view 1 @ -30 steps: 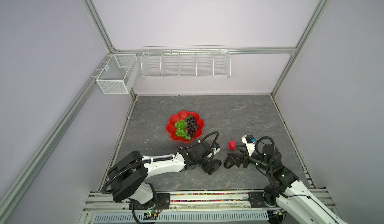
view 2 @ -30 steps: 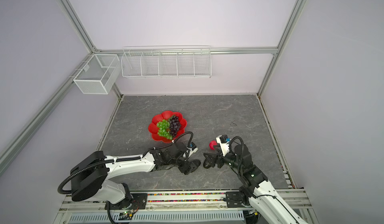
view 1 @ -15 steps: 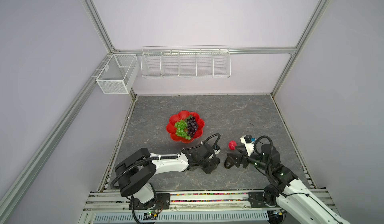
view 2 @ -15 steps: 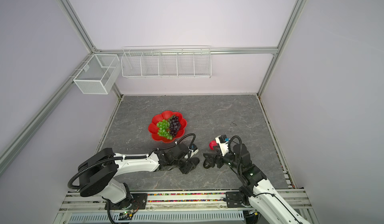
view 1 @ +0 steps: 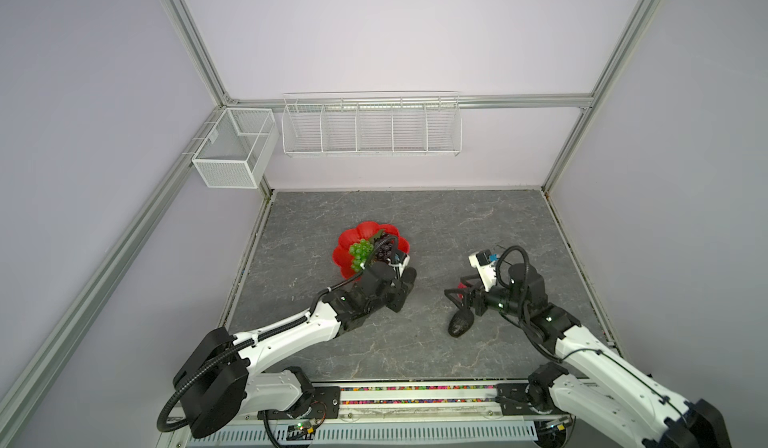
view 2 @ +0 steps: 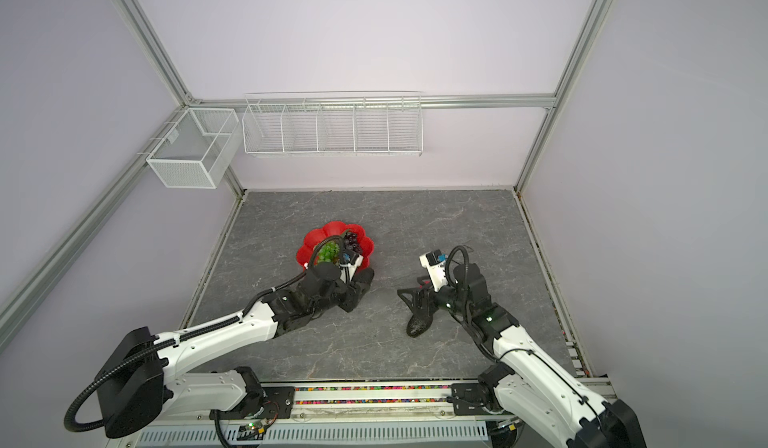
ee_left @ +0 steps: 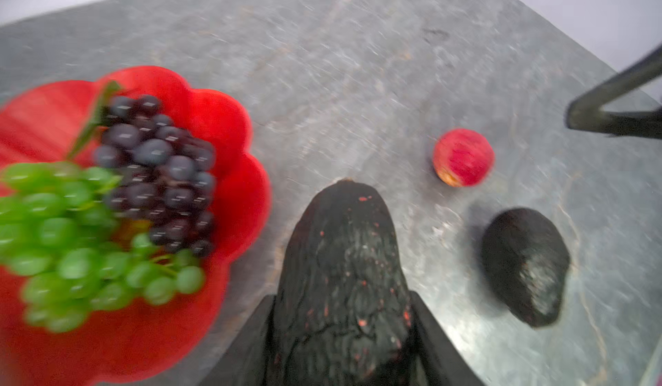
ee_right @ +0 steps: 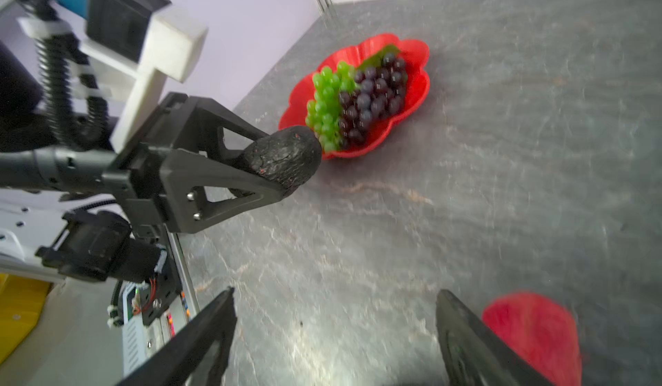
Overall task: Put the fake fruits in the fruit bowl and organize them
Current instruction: 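Drop the avocado into the red bowl while the right gripper hovers nearby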
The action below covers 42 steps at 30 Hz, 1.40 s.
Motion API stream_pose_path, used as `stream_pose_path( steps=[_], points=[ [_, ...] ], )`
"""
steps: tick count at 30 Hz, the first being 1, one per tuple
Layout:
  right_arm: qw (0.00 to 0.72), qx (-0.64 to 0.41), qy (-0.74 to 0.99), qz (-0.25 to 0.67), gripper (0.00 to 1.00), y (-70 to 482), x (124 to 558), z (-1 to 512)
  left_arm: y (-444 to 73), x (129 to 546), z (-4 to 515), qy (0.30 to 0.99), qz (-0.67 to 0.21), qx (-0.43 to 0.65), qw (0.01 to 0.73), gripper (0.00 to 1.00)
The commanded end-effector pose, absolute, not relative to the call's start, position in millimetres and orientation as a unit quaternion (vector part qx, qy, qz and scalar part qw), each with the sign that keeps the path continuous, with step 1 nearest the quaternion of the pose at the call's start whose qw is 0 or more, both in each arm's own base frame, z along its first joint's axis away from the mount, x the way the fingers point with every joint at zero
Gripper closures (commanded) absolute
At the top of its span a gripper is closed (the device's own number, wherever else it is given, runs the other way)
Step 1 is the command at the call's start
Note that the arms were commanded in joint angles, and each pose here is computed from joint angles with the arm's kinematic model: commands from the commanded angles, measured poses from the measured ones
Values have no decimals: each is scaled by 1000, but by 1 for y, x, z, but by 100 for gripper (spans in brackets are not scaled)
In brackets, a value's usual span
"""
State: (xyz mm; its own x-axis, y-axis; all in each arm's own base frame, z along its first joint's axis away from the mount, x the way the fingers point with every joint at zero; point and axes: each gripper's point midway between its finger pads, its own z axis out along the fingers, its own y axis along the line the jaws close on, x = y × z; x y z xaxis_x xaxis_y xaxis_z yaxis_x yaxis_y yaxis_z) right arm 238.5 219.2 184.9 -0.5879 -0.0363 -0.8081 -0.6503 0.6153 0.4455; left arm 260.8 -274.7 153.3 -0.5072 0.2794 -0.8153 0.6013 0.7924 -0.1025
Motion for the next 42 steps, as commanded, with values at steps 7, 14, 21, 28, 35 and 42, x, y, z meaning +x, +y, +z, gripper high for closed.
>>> stream_pose_path(
  steps=[7, 14, 21, 28, 35, 42],
  points=[
    [350, -181, 821, 414, 12, 265, 294, 154, -200, 333, 155, 891, -77, 118, 432, 59],
    [385, -300, 795, 361, 12, 279, 267, 137, -186, 341, 121, 913, -35, 89, 397, 59],
    [407, -345, 769, 353, 12, 286, 249, 141, -194, 352, 104, 915, -32, 88, 392, 59],
    [426, -343, 758, 357, 12, 283, 245, 152, -201, 364, 90, 921, -23, 89, 380, 58],
    [429, -342, 758, 352, 12, 280, 244, 155, -205, 368, 96, 923, -21, 90, 374, 43],
    [429, -337, 756, 363, 12, 279, 240, 162, -205, 363, 121, 913, -46, 88, 396, 30]
  ],
)
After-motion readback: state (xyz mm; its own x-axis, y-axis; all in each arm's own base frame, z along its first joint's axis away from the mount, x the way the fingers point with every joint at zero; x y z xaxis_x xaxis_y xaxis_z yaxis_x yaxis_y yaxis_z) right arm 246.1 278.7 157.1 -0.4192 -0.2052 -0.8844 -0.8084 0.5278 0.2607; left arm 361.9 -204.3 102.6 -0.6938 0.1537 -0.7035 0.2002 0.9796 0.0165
